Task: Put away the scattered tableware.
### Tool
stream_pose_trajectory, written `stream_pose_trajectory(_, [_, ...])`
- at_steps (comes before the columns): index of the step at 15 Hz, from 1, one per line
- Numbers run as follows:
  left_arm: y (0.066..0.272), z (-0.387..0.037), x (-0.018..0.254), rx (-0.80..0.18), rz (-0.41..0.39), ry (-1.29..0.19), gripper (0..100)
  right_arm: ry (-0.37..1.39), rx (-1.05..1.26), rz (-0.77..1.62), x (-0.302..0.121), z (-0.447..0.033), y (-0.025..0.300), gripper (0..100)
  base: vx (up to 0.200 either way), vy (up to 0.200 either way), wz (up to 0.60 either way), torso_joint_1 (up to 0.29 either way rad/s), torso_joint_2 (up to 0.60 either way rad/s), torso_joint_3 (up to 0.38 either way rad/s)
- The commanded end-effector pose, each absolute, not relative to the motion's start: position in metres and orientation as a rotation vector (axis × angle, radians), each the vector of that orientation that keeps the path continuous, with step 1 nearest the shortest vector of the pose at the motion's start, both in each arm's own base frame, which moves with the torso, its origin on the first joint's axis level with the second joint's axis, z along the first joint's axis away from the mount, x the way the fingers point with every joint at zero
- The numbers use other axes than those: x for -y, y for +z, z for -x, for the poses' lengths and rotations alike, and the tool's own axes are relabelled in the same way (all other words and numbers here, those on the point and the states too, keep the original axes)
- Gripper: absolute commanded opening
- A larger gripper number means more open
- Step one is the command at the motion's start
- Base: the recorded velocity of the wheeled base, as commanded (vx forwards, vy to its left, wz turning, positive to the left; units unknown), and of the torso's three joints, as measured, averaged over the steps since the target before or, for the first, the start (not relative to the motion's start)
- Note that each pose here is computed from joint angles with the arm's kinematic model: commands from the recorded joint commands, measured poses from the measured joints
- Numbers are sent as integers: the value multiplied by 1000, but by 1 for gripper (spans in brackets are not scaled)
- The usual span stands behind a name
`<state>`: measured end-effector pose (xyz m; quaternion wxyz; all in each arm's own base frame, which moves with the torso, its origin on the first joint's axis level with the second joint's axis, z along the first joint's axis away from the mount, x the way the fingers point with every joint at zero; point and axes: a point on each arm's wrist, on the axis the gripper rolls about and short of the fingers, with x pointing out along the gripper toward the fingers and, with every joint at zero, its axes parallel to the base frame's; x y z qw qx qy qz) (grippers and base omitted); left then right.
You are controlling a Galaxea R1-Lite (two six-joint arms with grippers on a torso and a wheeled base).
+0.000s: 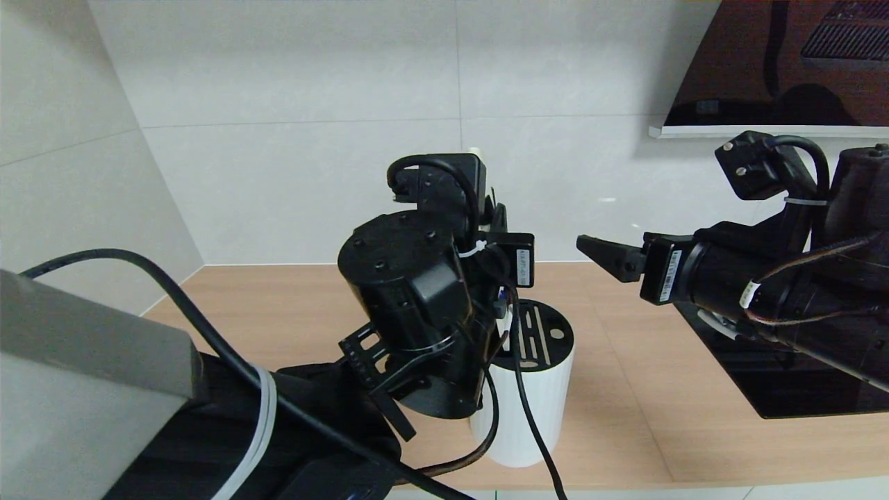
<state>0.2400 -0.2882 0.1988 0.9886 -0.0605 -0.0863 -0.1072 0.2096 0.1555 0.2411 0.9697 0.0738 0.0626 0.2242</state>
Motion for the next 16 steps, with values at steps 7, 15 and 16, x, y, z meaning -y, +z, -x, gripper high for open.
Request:
stream_pose_trajectory(7, [178,-247,296,133,109,-217,0,458,-114,-132,-154,-206,243,100,0,0,0,0,0,0])
stream_pose_trajectory(15, [136,-257,310,72,62,-220,0,455,-113,-130,-154,-207,243,100,0,0,0,0,0,0])
stream_pose_trajectory(16, [132,-258,312,74,65,-220,0,455,-115,-130,-154,-207,243,100,0,0,0,0,0,0])
